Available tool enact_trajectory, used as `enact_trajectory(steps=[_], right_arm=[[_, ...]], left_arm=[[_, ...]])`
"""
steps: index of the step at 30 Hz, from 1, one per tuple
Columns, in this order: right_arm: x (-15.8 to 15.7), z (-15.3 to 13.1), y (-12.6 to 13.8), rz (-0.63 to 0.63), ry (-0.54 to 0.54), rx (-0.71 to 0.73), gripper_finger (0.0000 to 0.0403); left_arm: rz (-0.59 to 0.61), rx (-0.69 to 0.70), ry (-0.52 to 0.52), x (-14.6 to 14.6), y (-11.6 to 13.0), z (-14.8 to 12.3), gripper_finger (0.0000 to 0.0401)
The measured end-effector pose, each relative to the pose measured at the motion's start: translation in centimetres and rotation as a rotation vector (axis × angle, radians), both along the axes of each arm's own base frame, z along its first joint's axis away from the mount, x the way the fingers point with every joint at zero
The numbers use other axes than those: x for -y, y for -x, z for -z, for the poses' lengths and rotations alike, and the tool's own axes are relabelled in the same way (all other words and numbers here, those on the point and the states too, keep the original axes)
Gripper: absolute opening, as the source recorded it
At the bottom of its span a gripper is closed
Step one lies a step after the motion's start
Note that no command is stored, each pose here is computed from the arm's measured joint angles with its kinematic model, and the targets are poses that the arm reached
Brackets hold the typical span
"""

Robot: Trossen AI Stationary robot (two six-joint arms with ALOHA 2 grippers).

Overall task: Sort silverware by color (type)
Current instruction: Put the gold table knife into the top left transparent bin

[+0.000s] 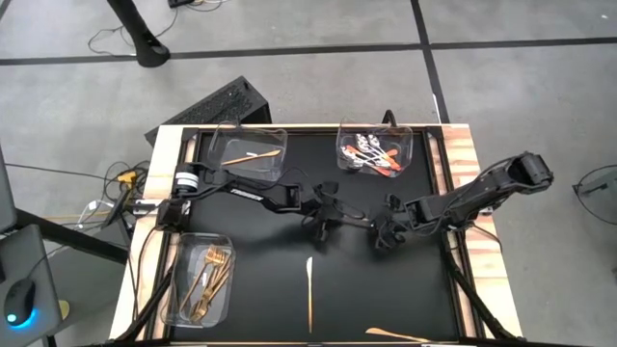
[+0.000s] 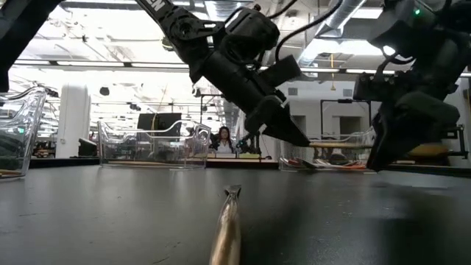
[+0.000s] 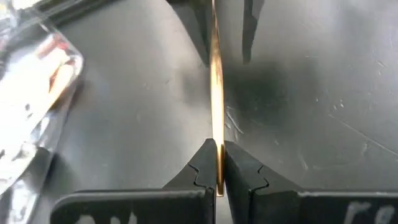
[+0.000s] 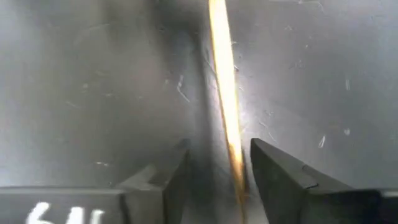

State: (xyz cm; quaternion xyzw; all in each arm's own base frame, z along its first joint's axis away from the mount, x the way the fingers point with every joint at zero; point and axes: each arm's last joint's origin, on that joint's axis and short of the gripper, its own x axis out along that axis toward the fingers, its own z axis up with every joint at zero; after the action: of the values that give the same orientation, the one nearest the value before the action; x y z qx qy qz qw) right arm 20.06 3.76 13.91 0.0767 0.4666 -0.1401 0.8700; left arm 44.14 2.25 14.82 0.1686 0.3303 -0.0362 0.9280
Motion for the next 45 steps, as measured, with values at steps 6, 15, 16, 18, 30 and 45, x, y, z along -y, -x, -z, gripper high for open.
enact_trajectory(steps=[6,15,16,18,30,45], right_arm=[[0.1,-0.6,-0.7,0.003,0.0,0.023,0.003],[0.5,-3.1,-2.8,-0.047,0.038,0.121,0.0007],[0.7,-3.5,-3.1,-0.045,0.042,0.139,0.0007],[1.2,-4.4,-3.8,-0.033,0.052,0.204,0.0007],[9.0,-8.5,-9.1,0.017,0.109,0.451,0.0007],[17.8,-12.3,-23.7,-0.143,0.105,0.362,0.0007]], left_arm=[[0.0,-0.026,-0.016,0.0,0.6,-1.2,0.0],[-0.104,-0.092,0.004,-0.1,2.0,-3.1,0.0029],[-0.122,-0.096,-0.004,-0.2,2.2,-3.6,0.0034],[-0.159,-0.11,-0.017,-0.2,2.9,-4.6,0.0047],[-0.38,-0.126,-0.07,0.0,12.7,-12.0,0.0115],[-0.605,0.246,0.115,1.9,27.0,-13.5,0.0123]])
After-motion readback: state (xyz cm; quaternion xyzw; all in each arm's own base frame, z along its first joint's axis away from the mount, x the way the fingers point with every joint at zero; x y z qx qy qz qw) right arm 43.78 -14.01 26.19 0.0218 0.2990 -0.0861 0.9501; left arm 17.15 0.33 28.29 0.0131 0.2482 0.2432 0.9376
